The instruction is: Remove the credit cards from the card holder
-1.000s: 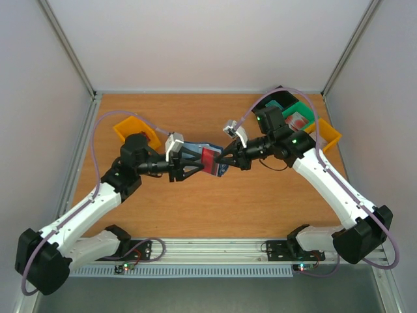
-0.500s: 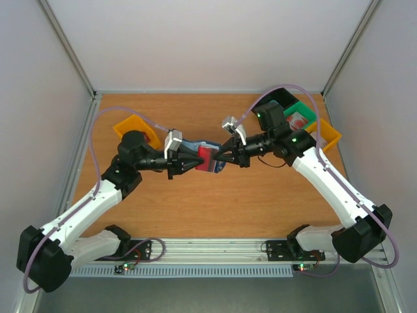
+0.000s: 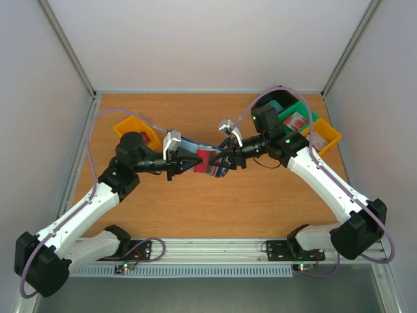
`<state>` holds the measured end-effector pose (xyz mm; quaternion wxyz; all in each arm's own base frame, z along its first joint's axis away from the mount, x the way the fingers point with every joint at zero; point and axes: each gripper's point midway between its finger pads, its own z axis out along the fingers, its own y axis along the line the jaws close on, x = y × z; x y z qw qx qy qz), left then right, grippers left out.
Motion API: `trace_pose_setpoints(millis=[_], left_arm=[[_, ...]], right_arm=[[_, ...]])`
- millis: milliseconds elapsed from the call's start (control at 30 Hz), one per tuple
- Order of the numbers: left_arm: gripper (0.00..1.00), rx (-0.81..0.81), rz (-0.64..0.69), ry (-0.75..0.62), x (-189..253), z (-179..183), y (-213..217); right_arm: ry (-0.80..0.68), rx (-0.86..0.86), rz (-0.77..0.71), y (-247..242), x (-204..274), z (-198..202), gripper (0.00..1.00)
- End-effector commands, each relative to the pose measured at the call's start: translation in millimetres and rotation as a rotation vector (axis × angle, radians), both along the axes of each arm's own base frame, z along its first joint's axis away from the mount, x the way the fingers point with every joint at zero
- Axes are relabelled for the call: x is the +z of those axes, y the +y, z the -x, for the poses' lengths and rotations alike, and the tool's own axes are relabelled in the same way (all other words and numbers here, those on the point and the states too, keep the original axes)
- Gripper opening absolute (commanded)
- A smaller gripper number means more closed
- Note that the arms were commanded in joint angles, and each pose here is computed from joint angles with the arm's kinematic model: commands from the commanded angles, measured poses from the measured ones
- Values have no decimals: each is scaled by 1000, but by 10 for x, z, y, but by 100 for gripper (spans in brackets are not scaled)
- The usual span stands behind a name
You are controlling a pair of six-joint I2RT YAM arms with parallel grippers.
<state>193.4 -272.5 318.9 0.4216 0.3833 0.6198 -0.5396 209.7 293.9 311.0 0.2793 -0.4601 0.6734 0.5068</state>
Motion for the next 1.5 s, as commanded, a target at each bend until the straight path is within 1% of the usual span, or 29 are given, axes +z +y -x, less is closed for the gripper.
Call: trace_pose_setpoints(millis=[0,67,133,167,267,333,400,433,467,500,567,667,700,933,967,1033,1067,1333,1400,1467], left_arm=[[0,-1,52,-13,135,-11,32],[0,-2,54,-5,134,-16,42],[0,-1,53,-2,122,-23,48],[0,-3,55,-4,127,-20,48],[0,-7,59,-10,126,-14,47],[0,-15,62,-16,128,0,46],[0,-41,62,-34,133,46,44],[1,-60,58,-47,130,87,47],[10,-67,46,-68,118,111,55],[15,-67,25,-60,80,130,68],[17,-70,-7,-80,38,162,100],[11,-78,-27,-115,27,173,124],[10,-80,-35,-108,1,177,129],[12,-81,-52,-89,-21,187,158],[9,-82,-50,-93,-9,192,163],[1,-82,-51,-97,-5,191,167],[0,-83,-52,-96,-6,196,169],[0,-70,-86,-54,-28,209,226],[0,-70,-92,-82,-32,214,243],[0,-69,-92,-79,-39,214,252]], right_arm=[[30,23,-18,-28,-42,136,44],[40,21,-10,-52,-74,174,47],[50,17,-5,-66,-95,192,46],[54,15,-5,-68,-99,192,40],[57,3,-8,-55,-84,158,15],[44,-3,-19,-40,-45,131,6],[21,-6,-33,-30,7,110,1],[11,-6,-37,-32,24,108,1],[4,-5,-36,-38,31,110,1],[-4,-4,-35,-46,35,106,1],[-4,-4,-26,-65,34,97,1],[-3,5,-22,-72,52,114,1],[-2,10,-26,-74,64,121,1],[11,19,-20,-88,53,120,1],[15,22,-20,-88,54,125,1],[17,24,-17,-90,55,130,1],[17,23,-14,-92,52,129,1],[24,4,-3,-175,2,95,1],[35,0,-7,-199,-2,70,1],[42,-6,-6,-213,-7,48,1]])
